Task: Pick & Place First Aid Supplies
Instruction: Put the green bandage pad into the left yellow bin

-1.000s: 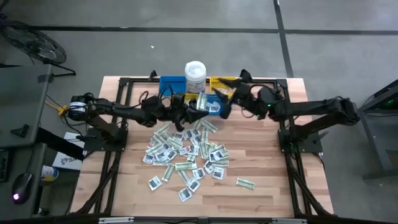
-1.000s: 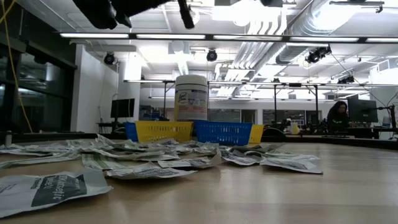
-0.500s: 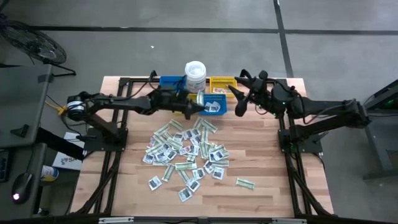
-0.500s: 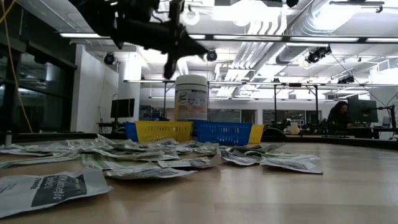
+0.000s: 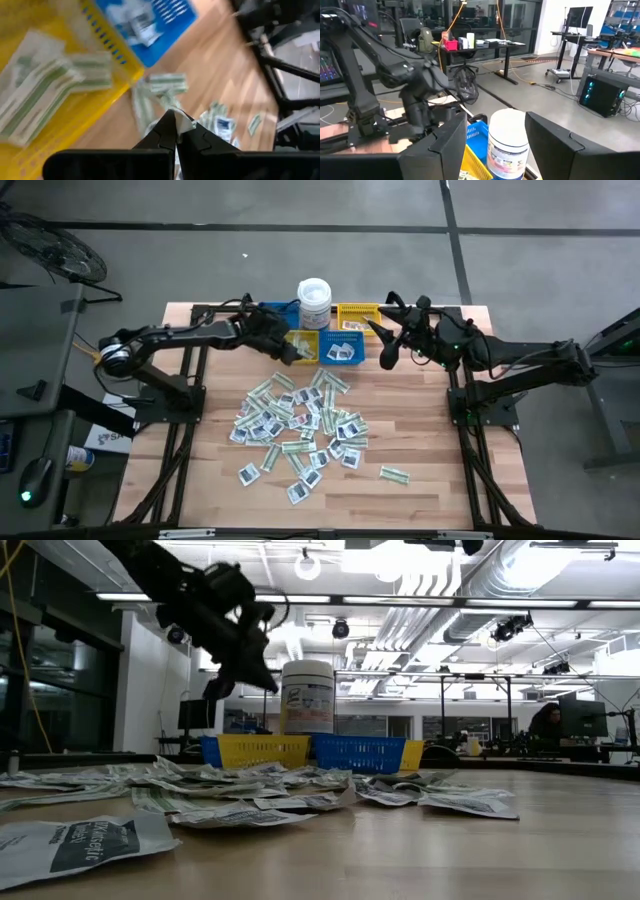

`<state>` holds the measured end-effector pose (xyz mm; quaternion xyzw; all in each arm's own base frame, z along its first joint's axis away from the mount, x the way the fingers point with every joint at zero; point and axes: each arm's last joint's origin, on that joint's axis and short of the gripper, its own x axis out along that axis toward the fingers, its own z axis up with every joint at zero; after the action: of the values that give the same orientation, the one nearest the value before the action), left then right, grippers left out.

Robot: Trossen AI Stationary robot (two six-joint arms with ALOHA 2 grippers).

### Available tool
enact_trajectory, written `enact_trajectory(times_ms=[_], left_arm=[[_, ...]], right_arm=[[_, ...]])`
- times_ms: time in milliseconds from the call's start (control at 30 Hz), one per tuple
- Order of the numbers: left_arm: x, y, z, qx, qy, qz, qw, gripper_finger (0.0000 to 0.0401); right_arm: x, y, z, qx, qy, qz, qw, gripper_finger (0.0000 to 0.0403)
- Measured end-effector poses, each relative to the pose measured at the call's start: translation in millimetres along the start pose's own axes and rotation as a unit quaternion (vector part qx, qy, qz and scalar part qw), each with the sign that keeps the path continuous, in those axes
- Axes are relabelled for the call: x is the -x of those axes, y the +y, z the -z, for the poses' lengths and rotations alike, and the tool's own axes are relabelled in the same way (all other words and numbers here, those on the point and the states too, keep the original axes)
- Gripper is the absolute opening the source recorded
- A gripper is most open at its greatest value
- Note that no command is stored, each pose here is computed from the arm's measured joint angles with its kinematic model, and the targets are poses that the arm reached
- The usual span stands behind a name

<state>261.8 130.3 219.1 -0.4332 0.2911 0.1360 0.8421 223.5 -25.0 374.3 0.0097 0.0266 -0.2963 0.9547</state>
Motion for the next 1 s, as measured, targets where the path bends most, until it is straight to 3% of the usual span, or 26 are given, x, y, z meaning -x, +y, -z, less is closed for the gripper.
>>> enact_trajectory(times_ms=[300,567,1000], left_arm=[[-6.3,30.5,-6.4,0.087,0.033,-0.013,0.996,0.0000],[-15.9,40.8,-4.9,0.110,0.044,-0.032,0.992,0.0007],[-16.2,40.5,-7.7,0.075,0.033,-0.043,0.996,0.0168]], right_arm=[[-0.1,0.3,2.2,-0.011,0.010,-0.006,1.000,0.0195],[-0.1,0.4,2.3,-0.011,0.011,-0.007,1.000,0.0195],[0.1,1.1,6.9,-0.036,0.033,-0.021,0.999,0.0195]])
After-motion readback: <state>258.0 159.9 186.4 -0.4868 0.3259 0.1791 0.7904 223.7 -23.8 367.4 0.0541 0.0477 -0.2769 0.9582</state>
